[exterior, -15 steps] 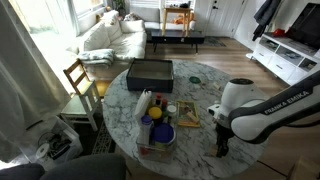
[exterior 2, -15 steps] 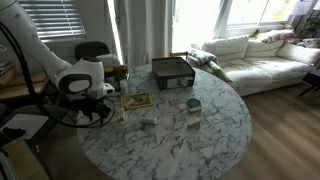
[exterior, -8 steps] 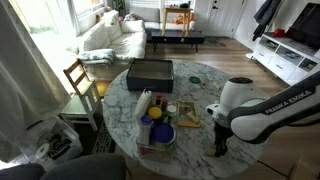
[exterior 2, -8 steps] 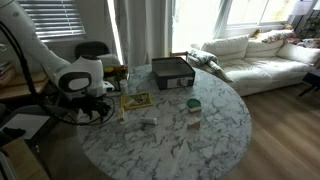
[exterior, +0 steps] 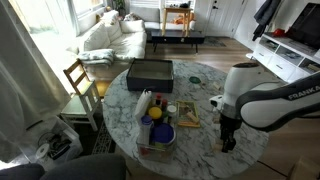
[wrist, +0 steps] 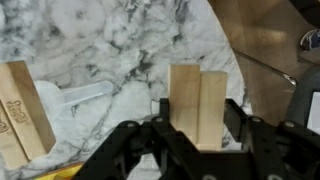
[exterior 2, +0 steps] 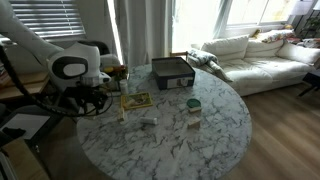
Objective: Stack four blocks on the scoop
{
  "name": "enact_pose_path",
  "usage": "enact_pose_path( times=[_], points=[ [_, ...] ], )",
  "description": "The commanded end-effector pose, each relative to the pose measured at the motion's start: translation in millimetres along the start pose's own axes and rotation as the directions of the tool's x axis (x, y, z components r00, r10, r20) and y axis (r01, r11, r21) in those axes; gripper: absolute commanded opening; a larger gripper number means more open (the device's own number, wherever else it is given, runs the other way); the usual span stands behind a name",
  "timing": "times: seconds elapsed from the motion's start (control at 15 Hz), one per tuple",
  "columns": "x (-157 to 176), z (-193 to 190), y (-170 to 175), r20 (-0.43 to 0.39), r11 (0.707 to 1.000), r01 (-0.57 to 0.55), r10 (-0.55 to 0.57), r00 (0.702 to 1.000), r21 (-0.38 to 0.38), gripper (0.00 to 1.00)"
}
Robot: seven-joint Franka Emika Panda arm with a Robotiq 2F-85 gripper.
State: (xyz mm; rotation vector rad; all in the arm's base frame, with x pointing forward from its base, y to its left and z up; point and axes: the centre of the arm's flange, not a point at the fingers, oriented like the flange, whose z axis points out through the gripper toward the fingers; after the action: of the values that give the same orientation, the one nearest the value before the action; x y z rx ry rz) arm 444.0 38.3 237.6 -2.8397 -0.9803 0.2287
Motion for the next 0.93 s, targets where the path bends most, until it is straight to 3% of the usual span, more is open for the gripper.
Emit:
enact_pose_path(
  times=[0.0, 0.27, 0.33, 0.4, 0.67, 0.73, 0.87],
  points=[
    [-17.0, -39.8, -6.5, 0.012, 1.0, -0.015, 0.015, 1.0, -0.003, 0.31],
    [-26.1, -51.5, 23.0, -0.09, 0.976, -0.206, 0.211, 0.973, 0.067, 0.31],
    [-26.3, -48.8, 27.0, -0.118, 0.977, -0.188, 0.2, 0.973, 0.103, 0.31],
    [-22.7, -51.5, 16.7, -0.083, 0.986, -0.158, 0.162, 0.983, 0.053, 0.56],
    [-27.1, -51.4, 25.7, -0.105, 0.978, -0.19, 0.199, 0.974, 0.086, 0.56],
    [-27.0, -51.1, 25.6, -0.105, 0.978, -0.191, 0.199, 0.974, 0.087, 0.31],
    [-25.2, -51.1, 41.6, -0.131, 0.93, -0.346, 0.361, 0.923, 0.121, 0.31]
  ],
)
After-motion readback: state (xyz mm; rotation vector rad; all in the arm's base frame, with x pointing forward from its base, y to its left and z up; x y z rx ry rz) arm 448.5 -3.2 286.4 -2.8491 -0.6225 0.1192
